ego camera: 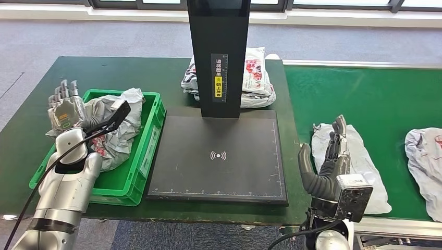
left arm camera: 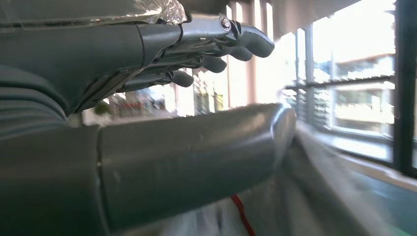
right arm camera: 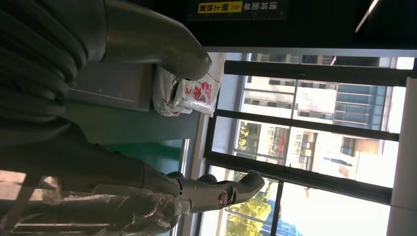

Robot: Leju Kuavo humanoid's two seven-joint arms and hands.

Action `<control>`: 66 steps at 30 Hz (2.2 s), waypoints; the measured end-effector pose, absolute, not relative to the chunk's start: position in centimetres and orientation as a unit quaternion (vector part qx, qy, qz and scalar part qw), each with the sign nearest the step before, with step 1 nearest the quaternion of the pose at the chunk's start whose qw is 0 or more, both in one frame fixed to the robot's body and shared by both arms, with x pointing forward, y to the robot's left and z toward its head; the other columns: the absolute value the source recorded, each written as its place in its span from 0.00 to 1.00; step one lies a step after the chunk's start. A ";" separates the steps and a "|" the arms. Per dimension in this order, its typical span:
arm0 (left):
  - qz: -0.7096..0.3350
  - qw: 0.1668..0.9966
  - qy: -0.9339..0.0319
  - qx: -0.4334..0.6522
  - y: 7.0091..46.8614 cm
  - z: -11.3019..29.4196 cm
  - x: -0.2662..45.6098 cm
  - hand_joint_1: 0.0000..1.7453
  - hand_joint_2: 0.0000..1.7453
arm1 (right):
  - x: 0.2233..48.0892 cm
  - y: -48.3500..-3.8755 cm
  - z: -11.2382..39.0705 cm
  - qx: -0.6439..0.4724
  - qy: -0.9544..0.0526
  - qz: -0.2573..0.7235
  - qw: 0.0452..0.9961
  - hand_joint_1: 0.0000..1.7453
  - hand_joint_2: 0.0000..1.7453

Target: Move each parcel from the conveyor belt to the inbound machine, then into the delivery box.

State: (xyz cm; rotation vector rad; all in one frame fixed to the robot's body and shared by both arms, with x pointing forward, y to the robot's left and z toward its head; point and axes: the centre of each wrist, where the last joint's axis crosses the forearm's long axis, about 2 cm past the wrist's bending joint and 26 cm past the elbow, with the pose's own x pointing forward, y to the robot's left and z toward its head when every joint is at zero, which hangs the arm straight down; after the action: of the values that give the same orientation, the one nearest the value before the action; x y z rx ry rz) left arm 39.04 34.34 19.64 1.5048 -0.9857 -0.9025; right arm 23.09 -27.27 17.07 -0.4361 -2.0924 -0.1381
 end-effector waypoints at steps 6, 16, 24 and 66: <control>-0.345 0.596 -0.547 0.476 34.5 19.8 40.0 0.00 0.00 | 22.8 -28.5 16.5 -0.180 -0.851 -0.067 0.489 0.00 1.00; -0.170 0.616 -0.717 0.277 35.0 20.3 40.1 0.00 0.00 | 22.0 -29.5 15.2 -0.191 -0.840 -0.070 0.503 0.00 1.00; -0.055 0.578 -0.797 0.168 33.6 20.9 38.7 0.00 1.00 | 23.1 -30.4 14.7 -0.204 -0.810 -0.030 0.548 0.00 1.00; -0.135 0.568 -0.808 -0.082 18.7 17.5 34.7 0.00 1.00 | 36.2 -44.0 8.5 -0.368 -0.307 0.454 0.751 0.00 1.00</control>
State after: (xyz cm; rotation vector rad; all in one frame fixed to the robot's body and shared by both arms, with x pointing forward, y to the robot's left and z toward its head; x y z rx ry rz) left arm 34.75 18.74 17.55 -0.1936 -1.8969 -0.3174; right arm 36.19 -44.01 8.53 -0.8028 -0.6701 0.9919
